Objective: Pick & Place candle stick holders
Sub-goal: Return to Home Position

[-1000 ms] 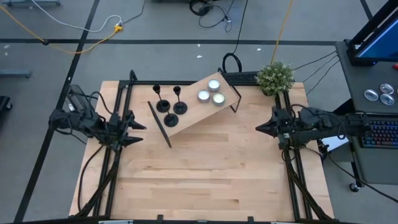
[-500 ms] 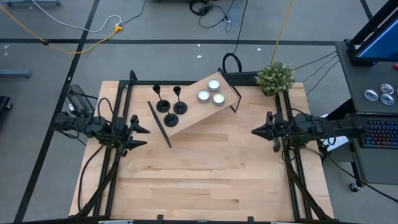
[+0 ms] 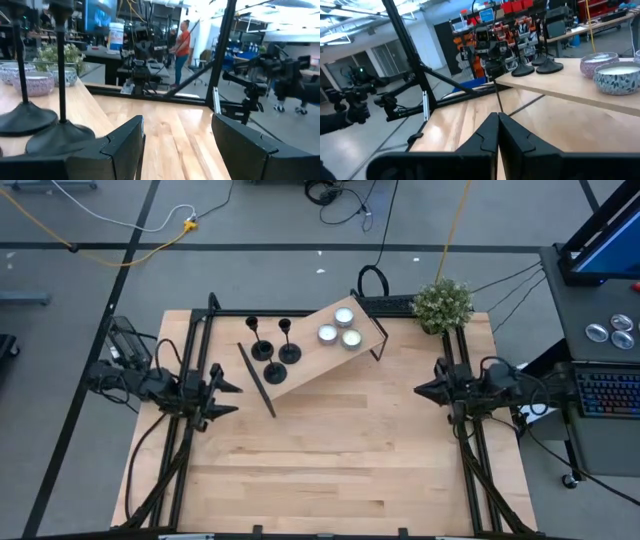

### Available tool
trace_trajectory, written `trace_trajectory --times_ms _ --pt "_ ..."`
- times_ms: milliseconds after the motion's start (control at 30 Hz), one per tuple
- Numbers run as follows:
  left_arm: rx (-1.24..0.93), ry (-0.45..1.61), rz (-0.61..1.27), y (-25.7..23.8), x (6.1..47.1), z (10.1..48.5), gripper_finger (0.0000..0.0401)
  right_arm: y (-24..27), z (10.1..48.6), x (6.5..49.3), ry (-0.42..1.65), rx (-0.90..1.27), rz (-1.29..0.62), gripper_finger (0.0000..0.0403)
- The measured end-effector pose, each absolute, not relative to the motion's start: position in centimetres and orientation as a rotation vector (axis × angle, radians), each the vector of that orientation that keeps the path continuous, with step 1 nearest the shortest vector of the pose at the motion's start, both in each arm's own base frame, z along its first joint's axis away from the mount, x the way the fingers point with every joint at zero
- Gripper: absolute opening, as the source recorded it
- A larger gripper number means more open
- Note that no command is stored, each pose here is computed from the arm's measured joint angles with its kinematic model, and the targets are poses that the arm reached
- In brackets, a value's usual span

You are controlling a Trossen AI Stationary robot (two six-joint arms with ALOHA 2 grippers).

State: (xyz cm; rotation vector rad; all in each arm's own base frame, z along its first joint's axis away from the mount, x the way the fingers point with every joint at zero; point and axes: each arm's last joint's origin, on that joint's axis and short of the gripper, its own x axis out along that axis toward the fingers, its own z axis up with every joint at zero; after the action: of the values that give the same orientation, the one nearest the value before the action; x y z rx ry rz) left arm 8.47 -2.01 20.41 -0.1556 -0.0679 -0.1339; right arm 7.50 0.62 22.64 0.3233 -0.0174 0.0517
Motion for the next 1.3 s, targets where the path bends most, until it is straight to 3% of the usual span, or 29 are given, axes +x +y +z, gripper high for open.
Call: trace_trajectory --times_ms 200,467,1300 --pt "-0.170 -0.114 -0.130 -2.2 9.3 18.1 0.0241 0.7 20.2 8.5 0.002 0.357 0.049 0.0000" --pt "-0.163 -0.095 -0.122 -2.2 9.4 17.7 0.0241 0.8 17.6 9.3 0.032 0.346 0.043 0.0000" --pt "-0.220 -0.053 -0.107 -2.2 9.4 17.4 0.0241 0.8 16.8 9.5 0.056 0.244 0.048 0.0000"
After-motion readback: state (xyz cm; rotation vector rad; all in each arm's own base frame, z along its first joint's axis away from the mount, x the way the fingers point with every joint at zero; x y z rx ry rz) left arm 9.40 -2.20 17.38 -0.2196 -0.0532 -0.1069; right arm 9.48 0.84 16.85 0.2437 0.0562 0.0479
